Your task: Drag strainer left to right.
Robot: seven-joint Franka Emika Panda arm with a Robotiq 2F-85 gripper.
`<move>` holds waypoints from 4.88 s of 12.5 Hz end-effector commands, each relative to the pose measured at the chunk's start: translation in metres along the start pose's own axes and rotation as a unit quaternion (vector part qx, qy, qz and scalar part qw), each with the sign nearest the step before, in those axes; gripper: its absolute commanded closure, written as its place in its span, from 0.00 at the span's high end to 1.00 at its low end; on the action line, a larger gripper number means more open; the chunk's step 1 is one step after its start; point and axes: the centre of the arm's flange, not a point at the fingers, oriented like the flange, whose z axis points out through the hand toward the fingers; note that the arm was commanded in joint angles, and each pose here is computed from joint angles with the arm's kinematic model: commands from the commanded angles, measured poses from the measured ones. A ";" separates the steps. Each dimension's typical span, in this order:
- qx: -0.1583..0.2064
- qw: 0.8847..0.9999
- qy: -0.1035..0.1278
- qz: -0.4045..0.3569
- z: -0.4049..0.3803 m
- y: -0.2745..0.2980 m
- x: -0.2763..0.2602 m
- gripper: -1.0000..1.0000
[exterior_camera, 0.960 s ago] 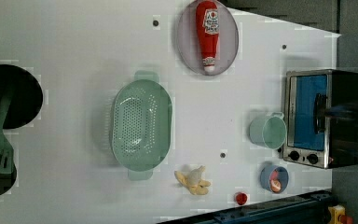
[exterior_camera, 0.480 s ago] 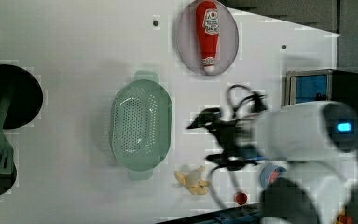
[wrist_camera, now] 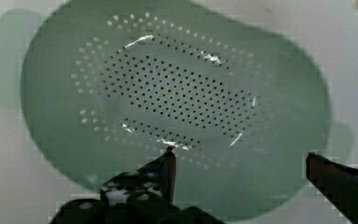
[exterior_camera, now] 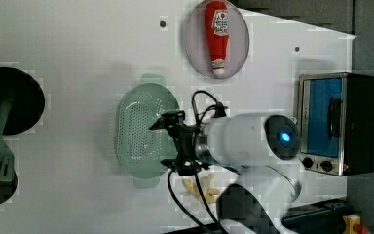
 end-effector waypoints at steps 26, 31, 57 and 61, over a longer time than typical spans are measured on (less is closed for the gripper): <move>0.005 0.987 0.077 0.141 0.076 0.038 0.325 1.00; 0.010 0.985 0.092 0.146 0.066 0.052 0.390 1.00; -0.016 0.961 0.085 -0.263 -0.371 0.113 0.345 1.00; -0.014 0.957 0.089 -0.275 -0.394 0.119 0.342 1.00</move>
